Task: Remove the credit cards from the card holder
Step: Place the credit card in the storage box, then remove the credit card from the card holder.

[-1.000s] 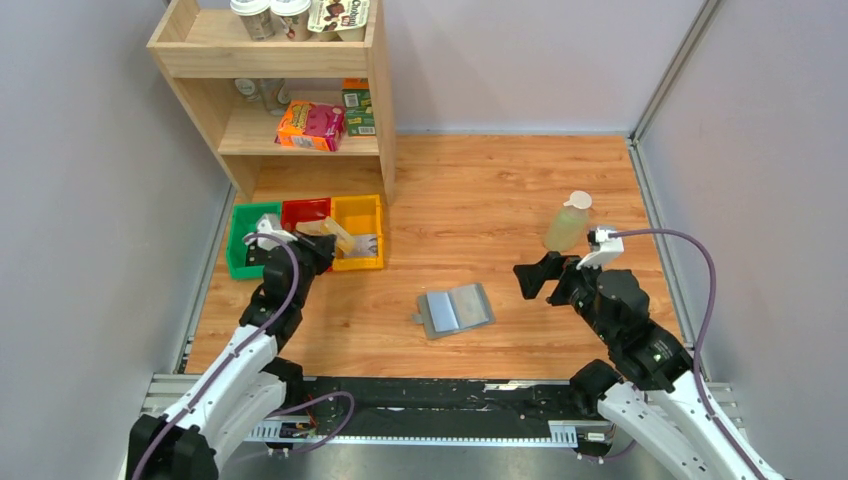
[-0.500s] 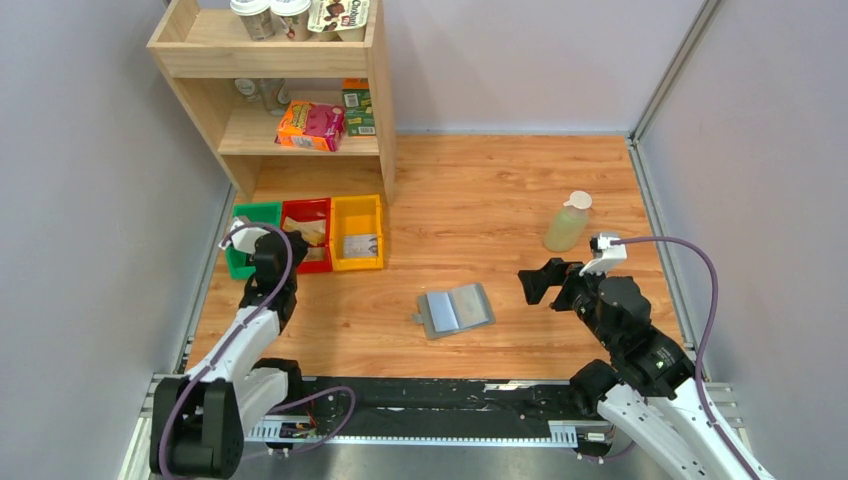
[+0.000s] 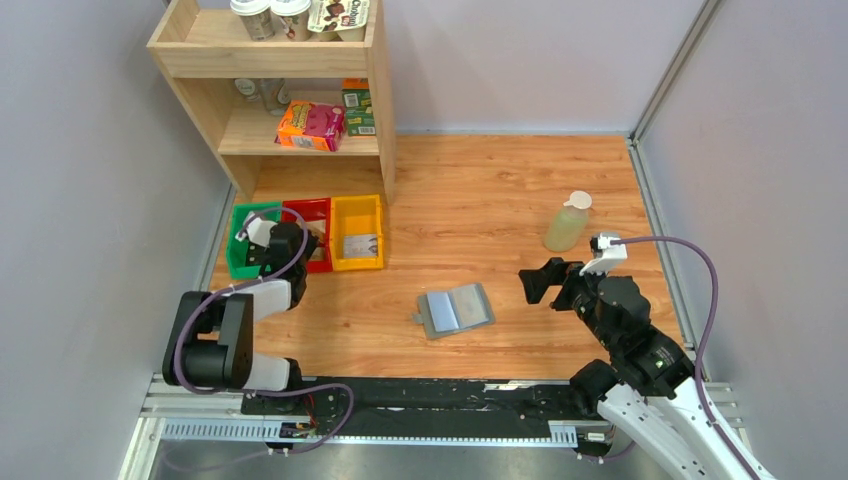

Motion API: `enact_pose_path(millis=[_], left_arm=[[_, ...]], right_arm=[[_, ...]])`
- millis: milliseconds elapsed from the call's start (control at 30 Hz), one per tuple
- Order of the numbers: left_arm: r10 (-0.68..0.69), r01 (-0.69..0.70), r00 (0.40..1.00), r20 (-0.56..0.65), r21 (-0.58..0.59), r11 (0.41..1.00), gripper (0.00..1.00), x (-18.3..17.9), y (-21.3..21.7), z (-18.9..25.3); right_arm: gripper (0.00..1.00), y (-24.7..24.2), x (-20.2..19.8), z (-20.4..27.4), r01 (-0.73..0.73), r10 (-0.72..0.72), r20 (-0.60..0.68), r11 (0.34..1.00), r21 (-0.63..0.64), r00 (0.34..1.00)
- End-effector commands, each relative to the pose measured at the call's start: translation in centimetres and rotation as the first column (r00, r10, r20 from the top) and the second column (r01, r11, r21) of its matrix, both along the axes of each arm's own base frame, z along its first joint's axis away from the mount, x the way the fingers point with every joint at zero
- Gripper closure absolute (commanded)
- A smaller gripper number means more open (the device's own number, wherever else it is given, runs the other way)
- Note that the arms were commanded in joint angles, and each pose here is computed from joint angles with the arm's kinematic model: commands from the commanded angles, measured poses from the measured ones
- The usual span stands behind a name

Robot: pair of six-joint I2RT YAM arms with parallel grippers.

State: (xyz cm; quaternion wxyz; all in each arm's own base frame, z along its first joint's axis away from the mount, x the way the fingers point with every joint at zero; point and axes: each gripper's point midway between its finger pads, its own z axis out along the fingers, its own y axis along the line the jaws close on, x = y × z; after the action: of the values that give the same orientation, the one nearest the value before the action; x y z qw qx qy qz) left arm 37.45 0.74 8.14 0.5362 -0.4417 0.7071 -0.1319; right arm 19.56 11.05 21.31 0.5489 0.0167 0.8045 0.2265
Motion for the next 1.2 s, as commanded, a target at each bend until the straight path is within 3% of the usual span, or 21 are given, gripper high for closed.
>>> enact_pose_path(millis=[0,33,133,233,533,767,900,1067,1167], left_arm=[[0.002,0.004,0.994,0.108,-0.053,0.999,0.96,2.1,-0.4,1.9],[0.003,0.003,0.995,0.104,-0.060,0.998,0.93,2.0,-0.4,1.7],[0.007,-0.001,0.995,0.102,-0.057,0.998,0.68,1.5,-0.3,1.7],[0.016,-0.013,0.996,0.088,-0.037,0.999,0.50,0.6,0.1,1.8],[-0.019,0.020,0.998,0.060,0.000,1.000,0.21,-2.0,0.0,4.3],[-0.209,0.209,0.978,0.007,0.036,0.977,0.17,-5.0,-2.6,7.0],[-0.386,0.388,0.922,-0.038,0.077,0.918,0.18,-6.9,-5.9,9.1],[-0.607,0.612,0.791,-0.076,0.084,0.786,0.24,-9.4,-12.1,10.2],[-0.748,0.750,0.661,-0.063,0.068,0.658,0.28,-11.3,-17.4,11.1]], right_arm=[[0.00,-0.3,0.5,0.4,0.021,-0.021,0.024,1.000,-0.011,0.999],[0.00,-0.4,0.4,0.3,0.022,-0.022,0.023,1.000,-0.012,0.999],[0.00,-0.5,0.4,0.4,0.028,-0.028,0.025,1.000,-0.012,0.999],[0.00,-0.5,0.4,0.5,0.026,-0.025,0.026,1.000,-0.011,0.999],[0.00,0.0,0.3,0.8,0.001,-0.001,0.014,1.000,-0.009,1.000],[0.00,2.0,0.4,0.2,-0.080,0.080,-0.054,0.997,0.002,0.995],[0.00,3.9,0.4,-1.0,-0.141,0.143,-0.124,0.990,0.024,0.982],[0.00,6.1,0.5,-3.2,-0.198,0.206,-0.239,0.979,0.058,0.949],[0.02,7.2,0.8,-4.9,-0.212,0.224,-0.301,0.974,0.075,0.927]])
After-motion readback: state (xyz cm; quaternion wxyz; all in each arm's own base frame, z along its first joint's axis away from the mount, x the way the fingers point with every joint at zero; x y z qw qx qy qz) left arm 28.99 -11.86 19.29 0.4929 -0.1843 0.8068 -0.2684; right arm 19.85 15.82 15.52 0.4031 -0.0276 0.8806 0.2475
